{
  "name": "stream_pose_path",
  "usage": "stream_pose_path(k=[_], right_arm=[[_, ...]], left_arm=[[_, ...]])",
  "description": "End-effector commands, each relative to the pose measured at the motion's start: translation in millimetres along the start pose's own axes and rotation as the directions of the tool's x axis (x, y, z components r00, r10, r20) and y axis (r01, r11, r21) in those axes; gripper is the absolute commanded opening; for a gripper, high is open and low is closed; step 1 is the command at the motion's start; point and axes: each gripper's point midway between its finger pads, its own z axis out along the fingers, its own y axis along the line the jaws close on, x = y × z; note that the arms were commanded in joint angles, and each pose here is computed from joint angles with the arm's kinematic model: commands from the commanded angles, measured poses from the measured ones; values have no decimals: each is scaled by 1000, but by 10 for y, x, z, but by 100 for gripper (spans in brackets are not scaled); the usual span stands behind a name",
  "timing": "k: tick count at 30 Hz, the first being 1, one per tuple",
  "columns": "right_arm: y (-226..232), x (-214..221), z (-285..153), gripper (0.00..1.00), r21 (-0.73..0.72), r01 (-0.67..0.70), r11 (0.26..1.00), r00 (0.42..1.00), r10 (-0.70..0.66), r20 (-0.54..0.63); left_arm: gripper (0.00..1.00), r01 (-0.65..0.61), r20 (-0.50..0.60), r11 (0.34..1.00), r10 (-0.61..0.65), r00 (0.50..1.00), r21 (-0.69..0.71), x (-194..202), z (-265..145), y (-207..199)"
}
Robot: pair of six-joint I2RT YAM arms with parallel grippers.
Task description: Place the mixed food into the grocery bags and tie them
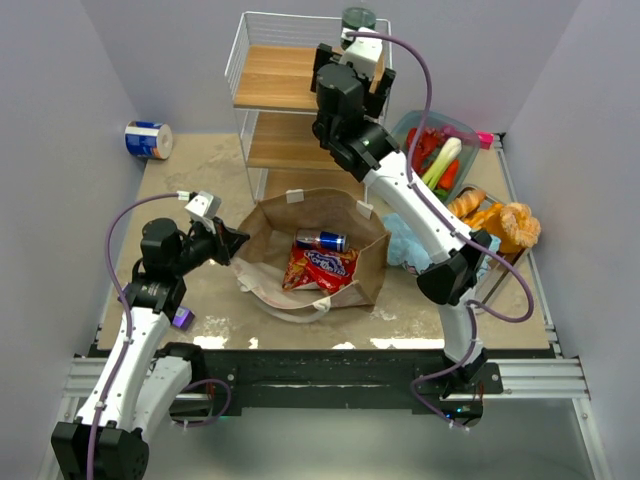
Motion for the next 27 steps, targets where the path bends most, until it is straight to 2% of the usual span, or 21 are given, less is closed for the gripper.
stream_pose_path(k=[1,10,19,26,27], right_arm=[[5,32,311,98,-9,-62,998,998,62,16],[132,141,591,98,-50,39,998,997,-36,63],[118,35,862,97,-90,107,990,987,-95,129],[234,-60,978,88,-159,132,979,977,-101,190],[282,-86,976,83,-186,139,973,974,-100,203]], left_arm=[[0,-16,37,999,15,999,35,-106,-4,-78],[0,-10,26,1000,9,1000,28,-84,14,-52],[0,-6,15,1000,6,1000,17,-59,34,-18],[0,1,0,1000,-1,1000,9,-26,53,11],[0,0,0,1000,0,1000,7,-30,55,14]])
